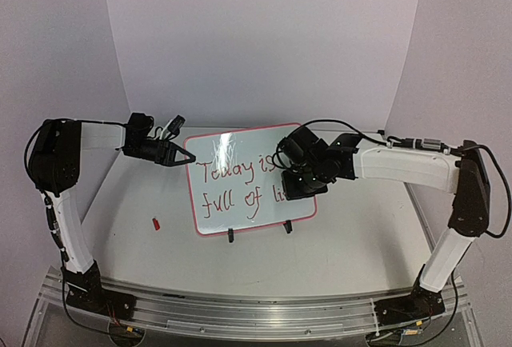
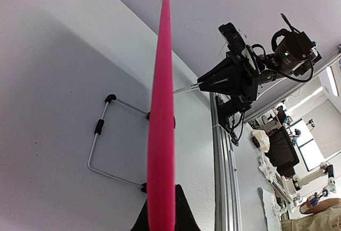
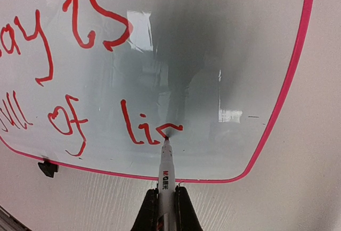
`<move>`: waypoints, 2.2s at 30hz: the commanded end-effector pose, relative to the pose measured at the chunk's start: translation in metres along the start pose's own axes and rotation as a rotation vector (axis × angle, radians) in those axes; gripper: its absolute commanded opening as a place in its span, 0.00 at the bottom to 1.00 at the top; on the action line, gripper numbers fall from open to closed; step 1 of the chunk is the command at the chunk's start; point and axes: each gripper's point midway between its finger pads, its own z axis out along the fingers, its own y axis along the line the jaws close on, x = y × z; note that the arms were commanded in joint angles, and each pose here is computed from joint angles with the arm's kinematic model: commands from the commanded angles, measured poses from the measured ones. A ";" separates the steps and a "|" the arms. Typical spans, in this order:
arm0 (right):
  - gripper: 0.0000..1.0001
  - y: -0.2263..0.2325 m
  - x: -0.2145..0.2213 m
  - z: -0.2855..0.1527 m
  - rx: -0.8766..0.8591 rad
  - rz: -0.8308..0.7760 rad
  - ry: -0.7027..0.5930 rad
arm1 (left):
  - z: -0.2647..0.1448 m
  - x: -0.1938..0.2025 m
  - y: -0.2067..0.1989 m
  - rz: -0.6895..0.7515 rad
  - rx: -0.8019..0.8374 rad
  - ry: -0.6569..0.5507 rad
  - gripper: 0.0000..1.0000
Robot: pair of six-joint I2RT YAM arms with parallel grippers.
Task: Write a sentence on the whiteboard
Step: Write on the whiteboard with the whiteboard.
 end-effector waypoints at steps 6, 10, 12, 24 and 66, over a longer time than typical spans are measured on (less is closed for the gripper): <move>0.00 -0.019 -0.006 0.001 0.095 -0.005 -0.031 | 0.013 0.018 0.022 0.047 -0.083 0.068 0.00; 0.00 -0.017 -0.015 -0.004 0.092 -0.005 -0.059 | 0.014 0.018 0.022 0.045 -0.083 0.069 0.00; 0.00 -0.015 -0.018 -0.005 0.086 -0.007 -0.064 | 0.014 0.018 0.022 0.045 -0.082 0.069 0.00; 0.00 -0.005 -0.033 -0.009 0.052 -0.009 -0.102 | 0.015 0.020 0.023 0.043 -0.080 0.070 0.00; 0.00 0.009 0.012 0.027 -0.024 0.055 0.050 | 0.014 0.019 0.023 0.041 -0.083 0.070 0.00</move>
